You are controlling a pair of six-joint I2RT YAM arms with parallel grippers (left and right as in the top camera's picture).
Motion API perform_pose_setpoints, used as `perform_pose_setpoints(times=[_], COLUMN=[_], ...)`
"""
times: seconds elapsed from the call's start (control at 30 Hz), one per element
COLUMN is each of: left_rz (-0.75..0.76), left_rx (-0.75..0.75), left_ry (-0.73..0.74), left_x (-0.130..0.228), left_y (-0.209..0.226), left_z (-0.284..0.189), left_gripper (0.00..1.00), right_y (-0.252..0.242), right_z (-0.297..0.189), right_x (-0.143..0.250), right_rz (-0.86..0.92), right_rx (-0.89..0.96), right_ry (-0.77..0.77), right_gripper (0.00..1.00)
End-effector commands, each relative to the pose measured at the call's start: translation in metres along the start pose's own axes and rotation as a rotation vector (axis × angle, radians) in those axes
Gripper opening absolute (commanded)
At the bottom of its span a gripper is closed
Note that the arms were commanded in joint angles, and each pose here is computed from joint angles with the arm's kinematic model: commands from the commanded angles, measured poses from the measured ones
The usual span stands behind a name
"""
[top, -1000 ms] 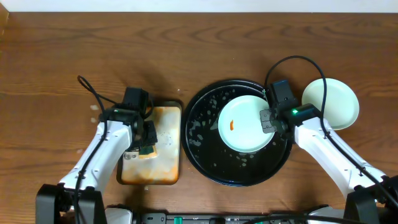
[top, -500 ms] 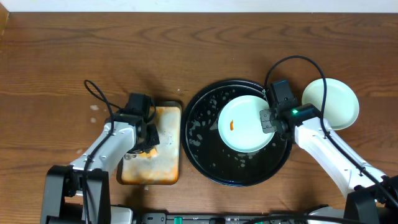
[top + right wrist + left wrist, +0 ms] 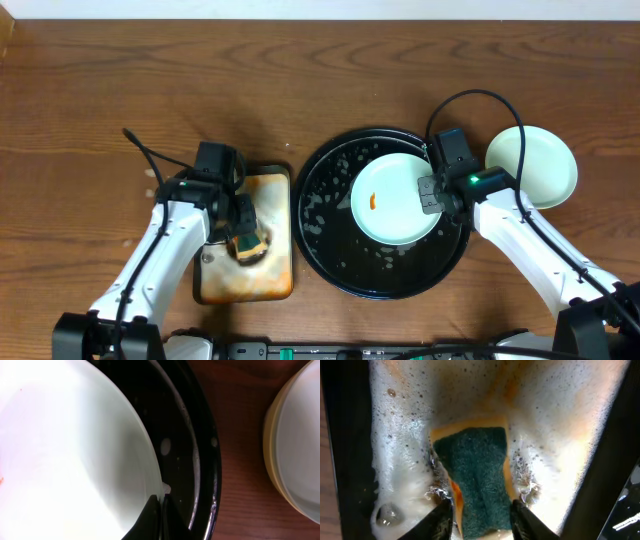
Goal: Clean dirty plates on tray and stack at the side
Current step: 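Grasp the sponge with the left gripper and scrub the metal tray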
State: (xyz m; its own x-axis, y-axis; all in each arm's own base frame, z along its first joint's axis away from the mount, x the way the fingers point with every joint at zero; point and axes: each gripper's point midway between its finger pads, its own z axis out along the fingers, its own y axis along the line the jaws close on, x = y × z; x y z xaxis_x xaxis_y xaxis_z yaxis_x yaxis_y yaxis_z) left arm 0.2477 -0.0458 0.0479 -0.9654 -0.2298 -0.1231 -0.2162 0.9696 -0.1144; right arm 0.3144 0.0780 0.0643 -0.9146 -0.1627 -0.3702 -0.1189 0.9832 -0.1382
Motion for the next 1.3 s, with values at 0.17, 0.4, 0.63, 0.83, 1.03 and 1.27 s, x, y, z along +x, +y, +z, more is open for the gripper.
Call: perform_pose_setpoints(times=[0.17, 0.4, 0.63, 0.83, 1.03, 1.27], left_rz=[0.030, 0.028, 0.028, 0.031, -0.014, -0.051], left_rx=[-0.087, -0.102, -0.102, -0.144, -0.143, -0.105], left_ry=[0.052, 0.095, 0.094, 0.070, 0.067, 0.104], left_x=[0.010, 0.015, 0.013, 0.009, 0.009, 0.013], left_y=[0.017, 0.019, 0.019, 0.026, 0.025, 0.017], left_z=[0.018, 0.030, 0.032, 0.032, 0.032, 0.022], left_gripper=[0.40, 0.41, 0.41, 0.41, 0.41, 0.40], right_y=[0.000, 0.000, 0.000, 0.000, 0.001, 0.001], right_z=[-0.003, -0.003, -0.003, -0.003, -0.003, -0.003], right_x=[-0.005, -0.005, -0.005, -0.005, -0.005, -0.004], right_rz=[-0.011, -0.011, -0.010, -0.011, -0.011, -0.012], right_rx=[-0.003, -0.003, -0.003, -0.003, -0.010, -0.010], right_ry=[-0.013, -0.013, -0.013, -0.013, -0.012, -0.008], right_gripper=[0.01, 0.01, 0.01, 0.01, 0.01, 0.01])
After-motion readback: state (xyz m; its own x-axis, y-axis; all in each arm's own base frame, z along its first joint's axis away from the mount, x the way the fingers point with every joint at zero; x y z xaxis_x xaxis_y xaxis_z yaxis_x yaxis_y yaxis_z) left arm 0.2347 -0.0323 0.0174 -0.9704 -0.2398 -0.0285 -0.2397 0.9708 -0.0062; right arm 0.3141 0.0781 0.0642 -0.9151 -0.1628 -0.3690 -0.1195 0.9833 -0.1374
